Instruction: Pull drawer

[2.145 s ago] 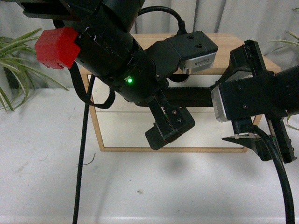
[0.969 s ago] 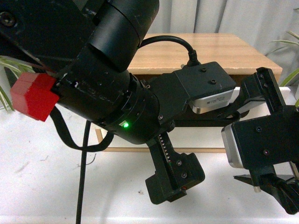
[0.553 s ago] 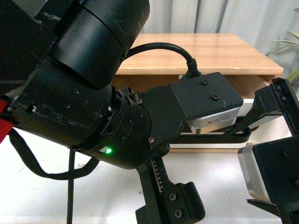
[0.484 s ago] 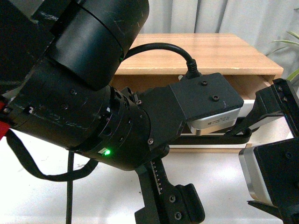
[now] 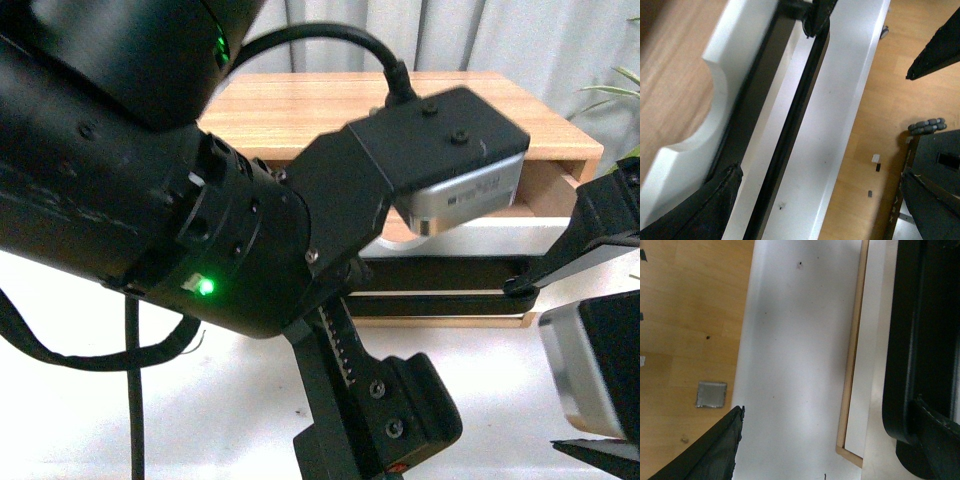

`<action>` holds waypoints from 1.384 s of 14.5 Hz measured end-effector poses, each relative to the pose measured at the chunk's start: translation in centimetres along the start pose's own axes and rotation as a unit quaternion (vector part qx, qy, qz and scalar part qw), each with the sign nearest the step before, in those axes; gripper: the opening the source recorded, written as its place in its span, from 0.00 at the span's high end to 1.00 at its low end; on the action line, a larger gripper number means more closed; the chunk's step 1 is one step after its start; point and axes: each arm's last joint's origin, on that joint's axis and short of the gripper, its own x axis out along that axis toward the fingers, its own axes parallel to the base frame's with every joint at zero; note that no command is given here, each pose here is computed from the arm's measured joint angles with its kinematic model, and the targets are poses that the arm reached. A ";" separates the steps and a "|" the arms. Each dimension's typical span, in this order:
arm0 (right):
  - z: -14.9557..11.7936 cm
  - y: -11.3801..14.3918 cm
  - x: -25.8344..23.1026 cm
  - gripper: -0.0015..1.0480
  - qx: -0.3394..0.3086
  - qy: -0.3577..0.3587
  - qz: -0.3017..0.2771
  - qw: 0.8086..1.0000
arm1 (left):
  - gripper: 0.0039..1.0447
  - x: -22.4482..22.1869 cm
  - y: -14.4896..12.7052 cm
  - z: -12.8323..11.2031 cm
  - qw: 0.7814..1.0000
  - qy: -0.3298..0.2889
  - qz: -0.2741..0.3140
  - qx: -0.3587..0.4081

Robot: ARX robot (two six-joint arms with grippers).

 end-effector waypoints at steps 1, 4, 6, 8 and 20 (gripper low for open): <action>0.1 -0.1 -0.7 0.06 0.007 -0.002 -0.004 1.000 | 0.06 -0.8 0.1 0.4 1.000 -0.016 0.002 -0.007; 0.4 -1.4 -4.7 0.06 0.079 -0.051 -0.084 0.992 | 0.06 -6.7 1.2 2.0 0.987 -0.143 0.039 -0.061; 0.1 -2.7 -6.1 0.06 0.127 -0.072 -0.150 0.978 | 0.06 -9.1 2.7 1.5 0.971 -0.193 0.100 -0.101; -0.4 -4.5 -8.1 0.06 0.229 -0.078 -0.258 0.935 | 0.06 -12.3 4.5 -0.1 0.933 -0.244 0.196 -0.179; 1.8 8.3 -13.3 0.84 0.551 -0.127 -0.534 0.628 | 0.59 -17.9 -2.3 -13.8 0.764 -0.263 0.492 -0.325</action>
